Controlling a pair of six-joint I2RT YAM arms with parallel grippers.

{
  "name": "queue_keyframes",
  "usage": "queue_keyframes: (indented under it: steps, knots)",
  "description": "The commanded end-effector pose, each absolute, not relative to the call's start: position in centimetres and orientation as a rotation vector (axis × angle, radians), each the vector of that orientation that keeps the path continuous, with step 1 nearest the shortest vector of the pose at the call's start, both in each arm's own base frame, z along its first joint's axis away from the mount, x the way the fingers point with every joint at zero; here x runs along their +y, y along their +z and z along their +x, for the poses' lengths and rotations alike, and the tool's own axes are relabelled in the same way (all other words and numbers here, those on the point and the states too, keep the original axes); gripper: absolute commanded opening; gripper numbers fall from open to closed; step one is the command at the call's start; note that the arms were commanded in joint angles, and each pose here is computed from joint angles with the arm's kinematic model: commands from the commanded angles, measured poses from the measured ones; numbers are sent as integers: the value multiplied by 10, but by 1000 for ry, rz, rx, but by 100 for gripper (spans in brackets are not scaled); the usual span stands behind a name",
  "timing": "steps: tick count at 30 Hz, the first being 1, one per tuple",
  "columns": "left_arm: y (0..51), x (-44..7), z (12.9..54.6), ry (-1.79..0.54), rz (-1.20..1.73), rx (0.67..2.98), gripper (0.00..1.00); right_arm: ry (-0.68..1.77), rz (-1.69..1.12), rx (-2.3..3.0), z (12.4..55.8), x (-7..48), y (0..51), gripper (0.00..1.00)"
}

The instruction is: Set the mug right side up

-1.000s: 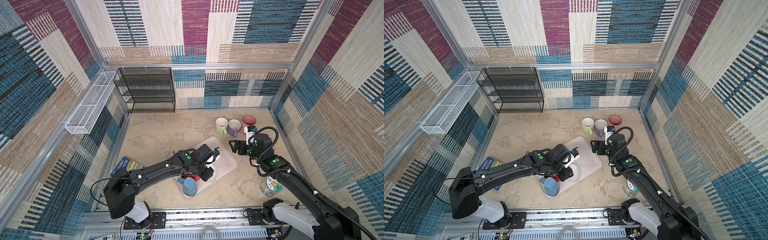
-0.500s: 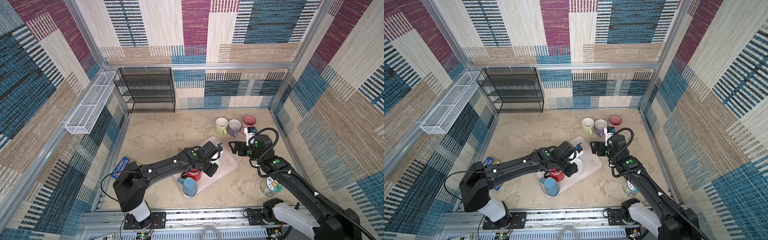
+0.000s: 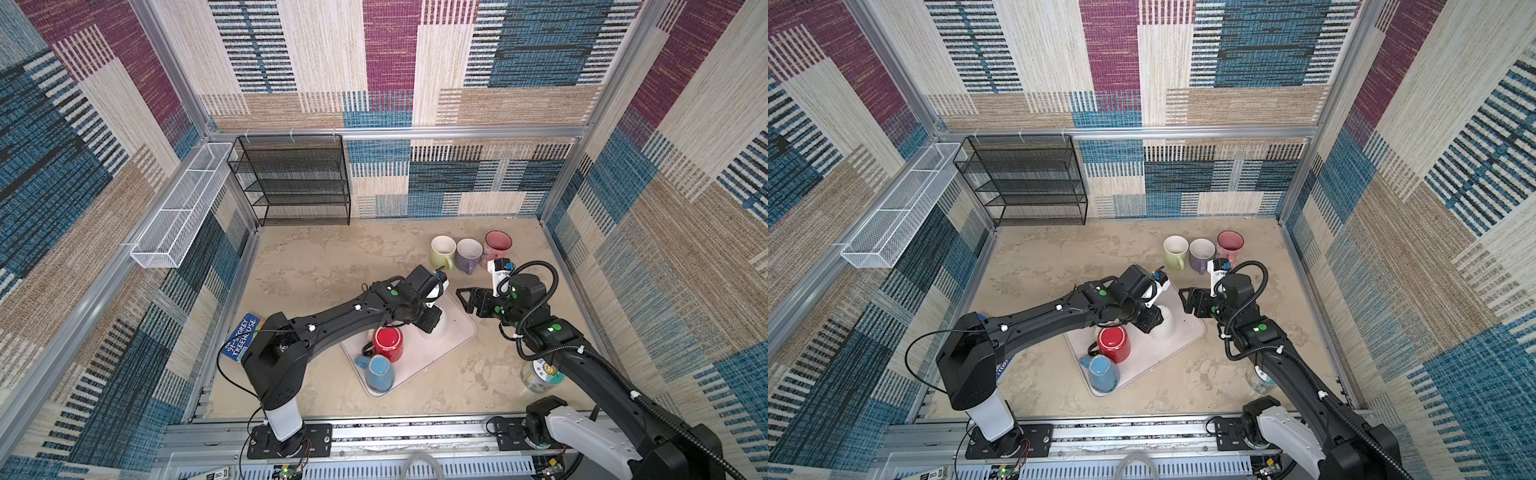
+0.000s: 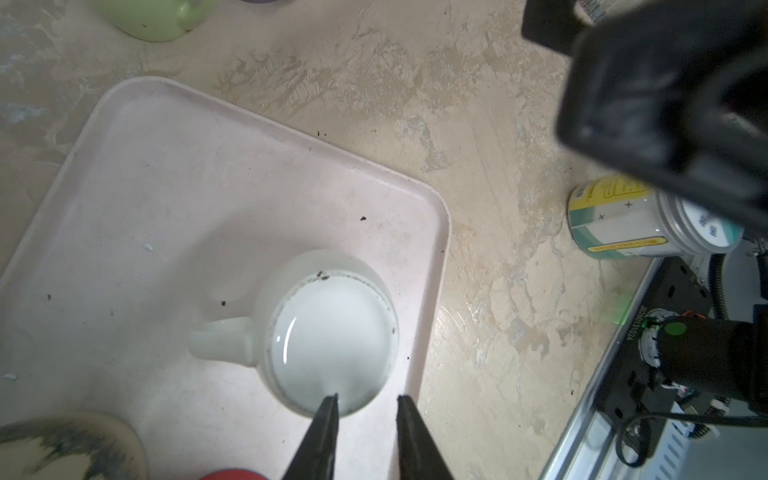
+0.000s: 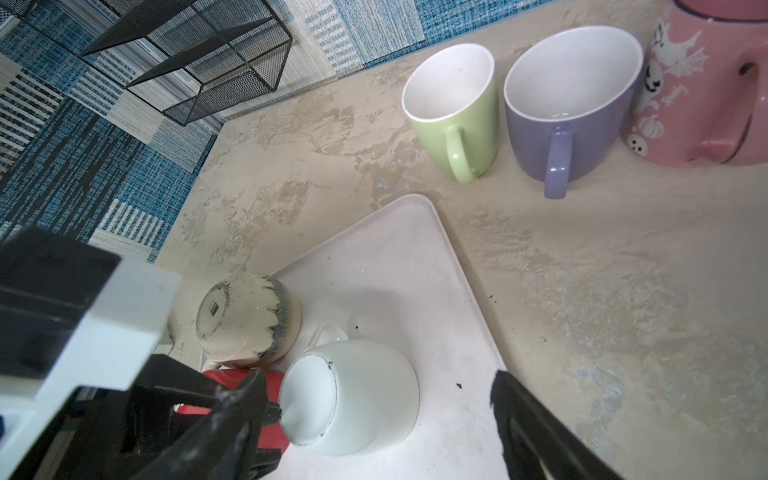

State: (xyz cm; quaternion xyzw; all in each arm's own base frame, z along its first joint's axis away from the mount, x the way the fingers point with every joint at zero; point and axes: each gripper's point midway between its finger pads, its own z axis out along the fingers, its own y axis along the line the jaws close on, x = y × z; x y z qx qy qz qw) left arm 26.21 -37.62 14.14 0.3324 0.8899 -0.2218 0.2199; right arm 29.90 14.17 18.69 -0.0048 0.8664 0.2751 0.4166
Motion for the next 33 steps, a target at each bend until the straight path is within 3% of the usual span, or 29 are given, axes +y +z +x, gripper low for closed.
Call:
queue_keyframes:
  steps: [1,7,13,22,33]
  knots:
    - [156,-377,260,-652,911,2444,31,736,-30,2183,295,148,186,86]
    - [189,-357,249,-709,873,2390,33,743,-87,2226,288,169,179,84]
    - [210,-315,272,-710,718,2372,34,780,-97,2243,275,182,173,84]
    - [176,-279,326,-712,483,2438,34,819,-122,2317,252,195,159,84]
    - [136,-267,362,-678,375,2518,33,893,-103,2373,218,219,133,84]
